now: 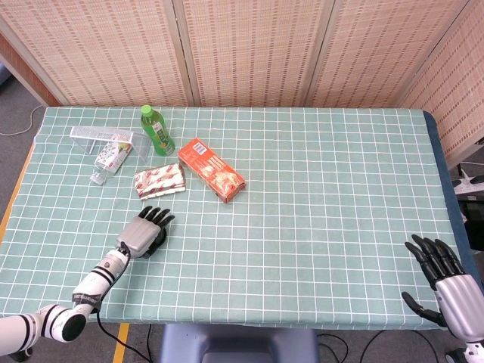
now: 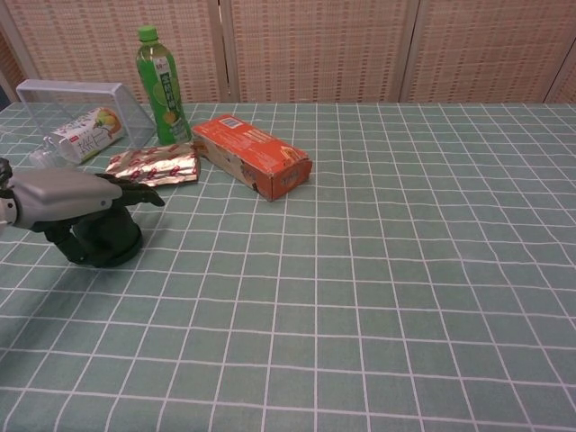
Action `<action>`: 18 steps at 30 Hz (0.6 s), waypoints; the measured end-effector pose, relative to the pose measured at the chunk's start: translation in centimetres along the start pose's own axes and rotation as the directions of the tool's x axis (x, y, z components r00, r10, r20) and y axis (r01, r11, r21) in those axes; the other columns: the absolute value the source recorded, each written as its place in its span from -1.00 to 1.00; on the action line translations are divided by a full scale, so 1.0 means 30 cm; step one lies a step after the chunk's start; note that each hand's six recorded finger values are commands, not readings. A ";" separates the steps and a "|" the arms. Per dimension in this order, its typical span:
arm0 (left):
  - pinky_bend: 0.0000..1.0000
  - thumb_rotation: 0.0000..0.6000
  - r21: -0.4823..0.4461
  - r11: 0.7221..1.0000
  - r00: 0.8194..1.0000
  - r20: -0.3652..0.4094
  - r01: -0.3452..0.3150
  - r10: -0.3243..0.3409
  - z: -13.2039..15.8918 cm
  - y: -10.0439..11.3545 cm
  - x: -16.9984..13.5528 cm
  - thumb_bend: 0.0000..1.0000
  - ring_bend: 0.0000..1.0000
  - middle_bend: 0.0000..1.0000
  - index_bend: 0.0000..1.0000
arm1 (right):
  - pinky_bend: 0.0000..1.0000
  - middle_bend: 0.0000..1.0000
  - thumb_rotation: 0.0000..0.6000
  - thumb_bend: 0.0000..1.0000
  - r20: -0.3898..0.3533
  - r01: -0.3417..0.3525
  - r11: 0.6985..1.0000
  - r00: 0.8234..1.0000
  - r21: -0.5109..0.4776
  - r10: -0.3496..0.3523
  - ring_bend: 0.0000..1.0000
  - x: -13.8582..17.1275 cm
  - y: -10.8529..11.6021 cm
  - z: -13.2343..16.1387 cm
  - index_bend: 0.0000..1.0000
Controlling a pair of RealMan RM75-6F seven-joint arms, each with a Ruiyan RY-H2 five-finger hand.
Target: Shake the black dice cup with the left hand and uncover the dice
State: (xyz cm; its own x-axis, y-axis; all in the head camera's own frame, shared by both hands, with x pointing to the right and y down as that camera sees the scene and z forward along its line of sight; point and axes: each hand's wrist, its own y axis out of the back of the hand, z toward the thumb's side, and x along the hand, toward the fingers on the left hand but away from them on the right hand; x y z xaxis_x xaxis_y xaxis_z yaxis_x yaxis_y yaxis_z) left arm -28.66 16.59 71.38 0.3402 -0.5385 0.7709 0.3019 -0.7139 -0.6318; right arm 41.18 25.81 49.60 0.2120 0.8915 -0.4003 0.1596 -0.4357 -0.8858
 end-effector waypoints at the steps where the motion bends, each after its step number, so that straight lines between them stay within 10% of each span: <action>1: -0.89 1.00 -0.009 1.000 1.000 0.001 0.008 -0.008 0.000 -0.002 -0.002 -0.16 -1.00 -1.00 -1.00 | -1.00 -1.00 1.00 -0.61 0.000 0.000 1.000 1.000 0.000 0.000 -1.00 0.000 0.000 0.000 -1.00; 18: -0.82 1.00 0.036 0.999 1.000 0.013 -0.027 0.027 -0.019 0.067 -0.075 -0.18 -1.00 -1.00 -1.00 | -1.00 -1.00 1.00 -0.61 -0.014 -0.013 1.000 1.000 -0.008 0.013 -1.00 0.000 -0.010 0.009 -1.00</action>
State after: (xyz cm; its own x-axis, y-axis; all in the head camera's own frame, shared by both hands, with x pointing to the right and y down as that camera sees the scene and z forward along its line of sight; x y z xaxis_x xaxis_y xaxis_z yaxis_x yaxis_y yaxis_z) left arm -29.32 16.11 68.42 0.3592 -0.5516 0.7528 0.3245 -0.6825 -0.6549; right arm 40.87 25.98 49.81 0.2276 0.8842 -0.4080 0.1643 -0.4479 -0.8789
